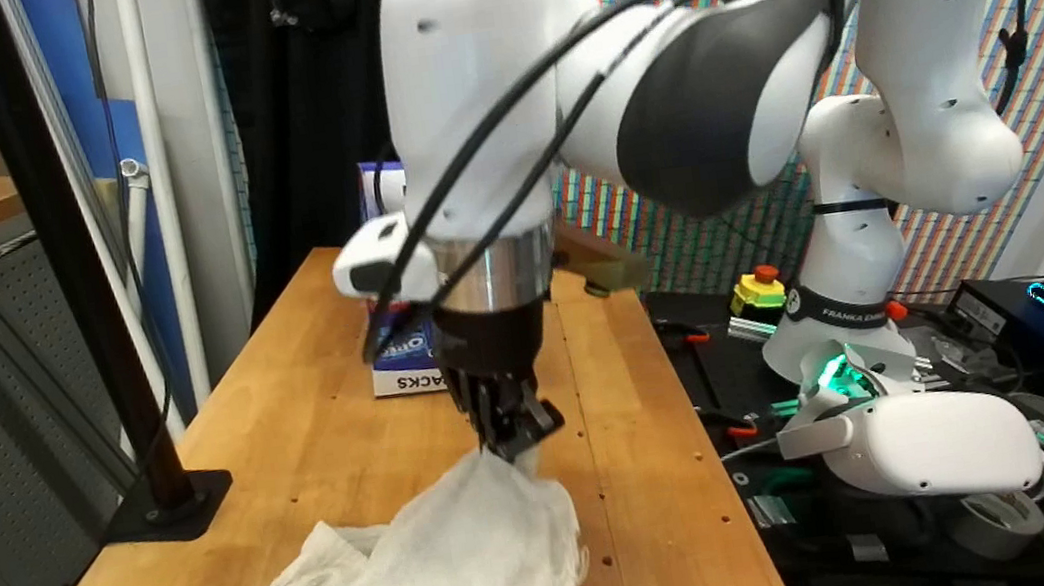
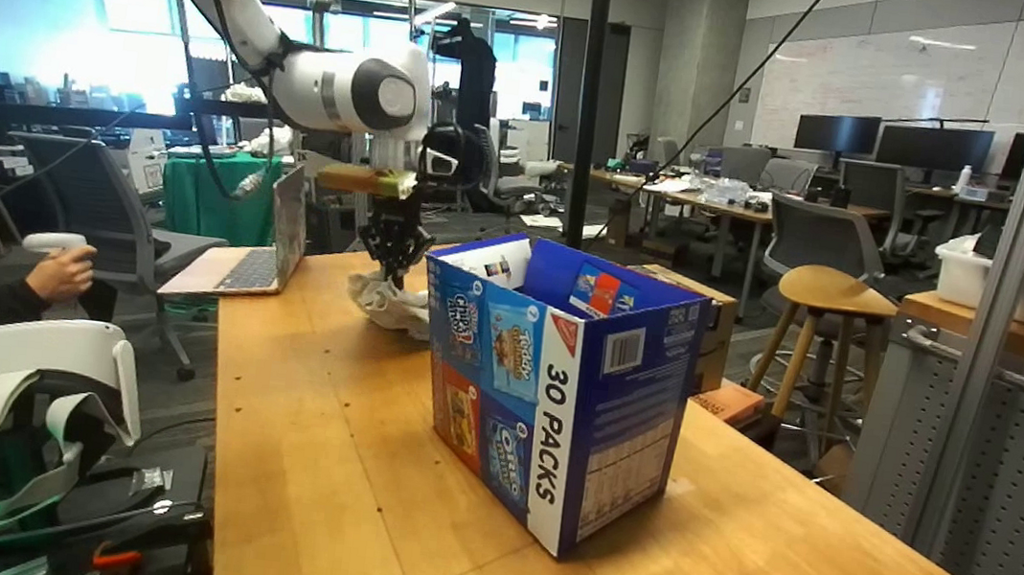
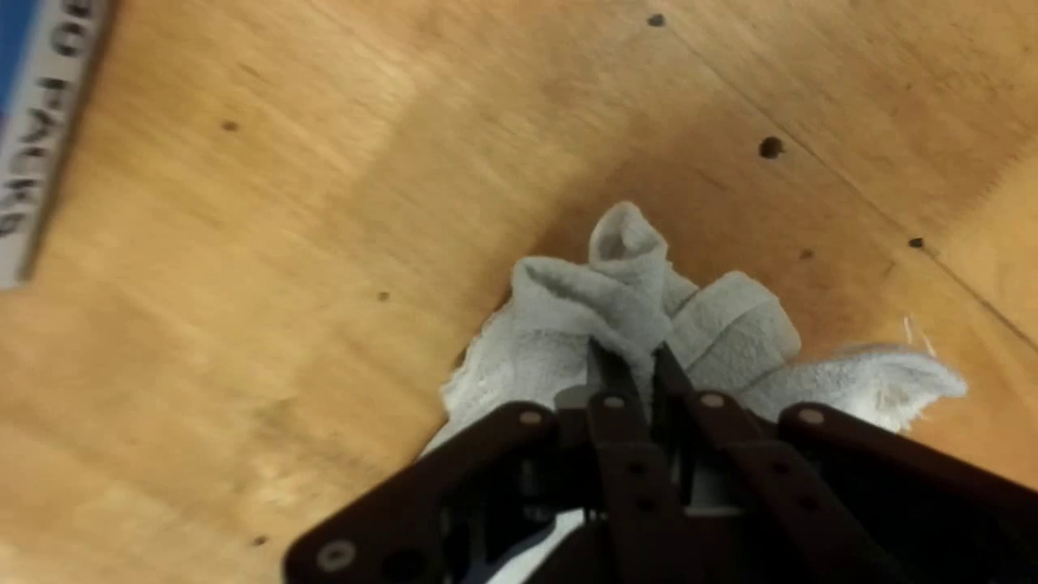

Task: Pick up the avocado and wrap it on the cloth, then pick up the cloth and put it in the box

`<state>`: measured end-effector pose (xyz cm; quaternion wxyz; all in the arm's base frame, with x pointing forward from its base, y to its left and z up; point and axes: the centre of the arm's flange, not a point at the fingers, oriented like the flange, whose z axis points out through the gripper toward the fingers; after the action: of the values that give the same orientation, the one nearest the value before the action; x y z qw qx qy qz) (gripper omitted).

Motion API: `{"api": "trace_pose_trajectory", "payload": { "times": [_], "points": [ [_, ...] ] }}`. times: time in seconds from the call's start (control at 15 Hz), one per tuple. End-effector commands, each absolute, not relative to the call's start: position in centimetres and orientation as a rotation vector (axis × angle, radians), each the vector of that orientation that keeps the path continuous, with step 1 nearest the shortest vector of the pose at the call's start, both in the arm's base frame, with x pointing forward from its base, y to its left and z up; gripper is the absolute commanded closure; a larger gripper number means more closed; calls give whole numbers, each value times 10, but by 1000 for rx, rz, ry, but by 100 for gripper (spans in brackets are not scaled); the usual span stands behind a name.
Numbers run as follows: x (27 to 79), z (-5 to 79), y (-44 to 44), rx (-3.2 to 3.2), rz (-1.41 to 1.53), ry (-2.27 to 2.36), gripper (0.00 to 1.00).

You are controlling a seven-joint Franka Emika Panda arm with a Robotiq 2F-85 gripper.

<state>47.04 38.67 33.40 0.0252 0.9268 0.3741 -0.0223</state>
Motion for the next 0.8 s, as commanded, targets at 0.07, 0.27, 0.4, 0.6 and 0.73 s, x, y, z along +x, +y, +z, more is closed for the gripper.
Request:
{"api": "trace_pose_trajectory", "payload": {
  "times": [0.07, 0.27, 0.4, 0.6, 0.73],
  "points": [
    [474, 436, 338, 2795, 138, 915, 92],
    [466, 483, 325, 2826, 238, 809, 92],
    [456, 510, 327, 2799, 305, 779, 92],
    [439, 552, 335, 2767, 411, 730, 92],
    [425, 574, 342, 2727, 463, 713, 92]
  ]
}}
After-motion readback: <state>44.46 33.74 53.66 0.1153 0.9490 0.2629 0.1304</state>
